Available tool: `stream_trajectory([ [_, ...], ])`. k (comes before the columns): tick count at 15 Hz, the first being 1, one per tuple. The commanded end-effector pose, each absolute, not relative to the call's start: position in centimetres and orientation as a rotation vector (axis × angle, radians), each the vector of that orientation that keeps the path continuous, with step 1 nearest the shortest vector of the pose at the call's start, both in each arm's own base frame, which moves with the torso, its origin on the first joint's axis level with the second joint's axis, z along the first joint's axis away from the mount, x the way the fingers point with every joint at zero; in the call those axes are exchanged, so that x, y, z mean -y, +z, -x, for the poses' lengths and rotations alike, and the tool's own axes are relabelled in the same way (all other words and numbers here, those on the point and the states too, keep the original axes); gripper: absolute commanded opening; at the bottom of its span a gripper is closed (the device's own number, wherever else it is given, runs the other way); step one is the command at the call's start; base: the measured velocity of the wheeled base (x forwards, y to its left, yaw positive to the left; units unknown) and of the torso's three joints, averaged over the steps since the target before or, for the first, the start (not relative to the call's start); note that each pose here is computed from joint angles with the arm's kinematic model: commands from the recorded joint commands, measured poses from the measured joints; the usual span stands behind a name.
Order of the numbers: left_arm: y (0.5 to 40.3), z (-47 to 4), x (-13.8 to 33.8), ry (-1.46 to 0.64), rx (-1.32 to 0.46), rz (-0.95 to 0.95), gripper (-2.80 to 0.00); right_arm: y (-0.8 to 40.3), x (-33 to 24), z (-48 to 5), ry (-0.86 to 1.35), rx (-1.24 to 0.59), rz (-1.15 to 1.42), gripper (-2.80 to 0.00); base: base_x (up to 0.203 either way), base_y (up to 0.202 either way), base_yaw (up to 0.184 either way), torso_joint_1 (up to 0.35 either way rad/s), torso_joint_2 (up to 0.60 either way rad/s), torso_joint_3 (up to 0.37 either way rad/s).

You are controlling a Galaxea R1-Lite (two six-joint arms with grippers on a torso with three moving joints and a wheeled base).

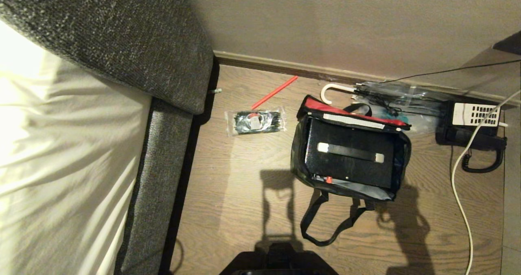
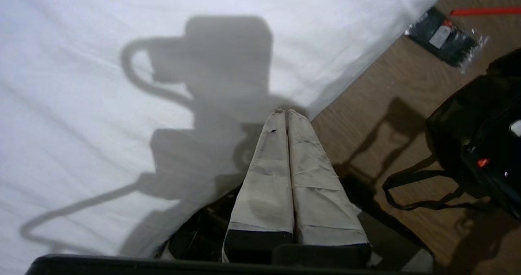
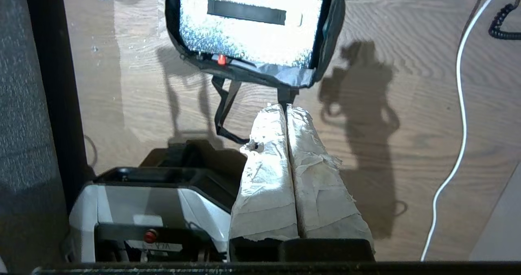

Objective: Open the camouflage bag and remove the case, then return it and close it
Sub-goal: Close the top of the storage box

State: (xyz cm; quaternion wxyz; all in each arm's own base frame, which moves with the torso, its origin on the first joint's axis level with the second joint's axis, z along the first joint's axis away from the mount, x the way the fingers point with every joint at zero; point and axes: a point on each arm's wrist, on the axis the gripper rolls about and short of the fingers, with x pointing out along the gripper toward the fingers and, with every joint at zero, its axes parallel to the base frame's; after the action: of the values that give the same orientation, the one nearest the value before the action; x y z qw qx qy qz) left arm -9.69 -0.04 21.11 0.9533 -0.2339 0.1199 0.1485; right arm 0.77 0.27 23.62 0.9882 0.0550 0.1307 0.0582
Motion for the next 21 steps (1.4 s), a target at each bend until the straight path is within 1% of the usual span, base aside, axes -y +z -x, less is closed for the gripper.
stream_trajectory([
  [1, 18.7, 9.7, -0.2, 0.259, -0.223, 0.427, -2.8, 23.0, -0.3, 0.2, 0.122, -0.228, -0.109, -2.8, 0.0, 0.0, 0.0, 0.0, 0.0, 0.0],
  [3, 14.9, 8.0, -0.3, 0.213, -0.183, 0.343, -2.8, 22.4, -0.3, 0.3, 0.12, -0.228, -0.111, -2.8, 0.0, 0.0, 0.0, 0.0, 0.0, 0.0],
  [5, 12.5, 6.1, -0.3, 0.168, -0.122, 0.272, -2.8, 21.2, -0.3, 0.8, 0.12, -0.213, -0.111, -2.8, 0.0, 0.0, 0.0, 0.0, 0.0, 0.0],
  [7, 9.8, 4.1, -0.2, 0.127, -0.107, 0.172, -2.8, 19.8, -0.3, 1.1, 0.119, -0.211, -0.109, -2.8, 0.0, 0.0, 0.0, 0.0, 0.0, 0.0],
  [9, 8.5, 2.6, -0.1, 0.041, 0.009, 0.022, -2.8, 18.8, -0.2, 1.4, 0.123, -0.173, -0.106, -2.8, 0.0, 0.0, 0.0, 0.0, 0.0, 0.0],
  [10, 7.6, 2.3, 0.0, 0.01, -0.001, -0.016, -2.8, 18.2, -0.2, 1.6, 0.124, -0.147, -0.104, -2.8, 0.0, 0.0, 0.0, 0.0, 0.0, 0.0],
  [12, 7.5, 2.3, 0.0, -0.008, 0.002, -0.044, -2.8, 16.2, -0.2, 2.4, 0.126, -0.113, -0.1, -2.8, 0.0, 0.0, 0.0, 0.0, 0.0, 0.0],
  [16, 7.6, 2.3, 0.0, -0.007, 0.003, -0.044, -2.8, 9.5, -0.2, 2.5, 0.119, -0.106, -0.027, -2.8, 0.0, 0.0, 0.0, 0.0, 0.0, 0.0],
  [17, 7.6, 2.3, 0.0, -0.006, 0.003, -0.042, -2.8, 8.4, -0.2, 2.4, 0.105, -0.097, -0.012, -2.8, 0.0, 0.0, 0.0, 0.0, 0.0, 0.0],
  [19, 7.6, 2.3, 0.0, -0.006, 0.003, -0.043, -2.8, 8.4, -0.1, 2.4, 0.065, -0.061, 0.016, -2.8, 0.0, 0.0, 0.0, 0.0, 0.0, 0.0],
  [21, 7.6, 2.3, 0.0, -0.006, 0.003, -0.043, -2.8, 7.4, 0.0, 2.1, 0.005, -0.052, 0.038, -2.8, 0.0, 0.0, 0.0, 0.0, 0.0, 0.0],
])
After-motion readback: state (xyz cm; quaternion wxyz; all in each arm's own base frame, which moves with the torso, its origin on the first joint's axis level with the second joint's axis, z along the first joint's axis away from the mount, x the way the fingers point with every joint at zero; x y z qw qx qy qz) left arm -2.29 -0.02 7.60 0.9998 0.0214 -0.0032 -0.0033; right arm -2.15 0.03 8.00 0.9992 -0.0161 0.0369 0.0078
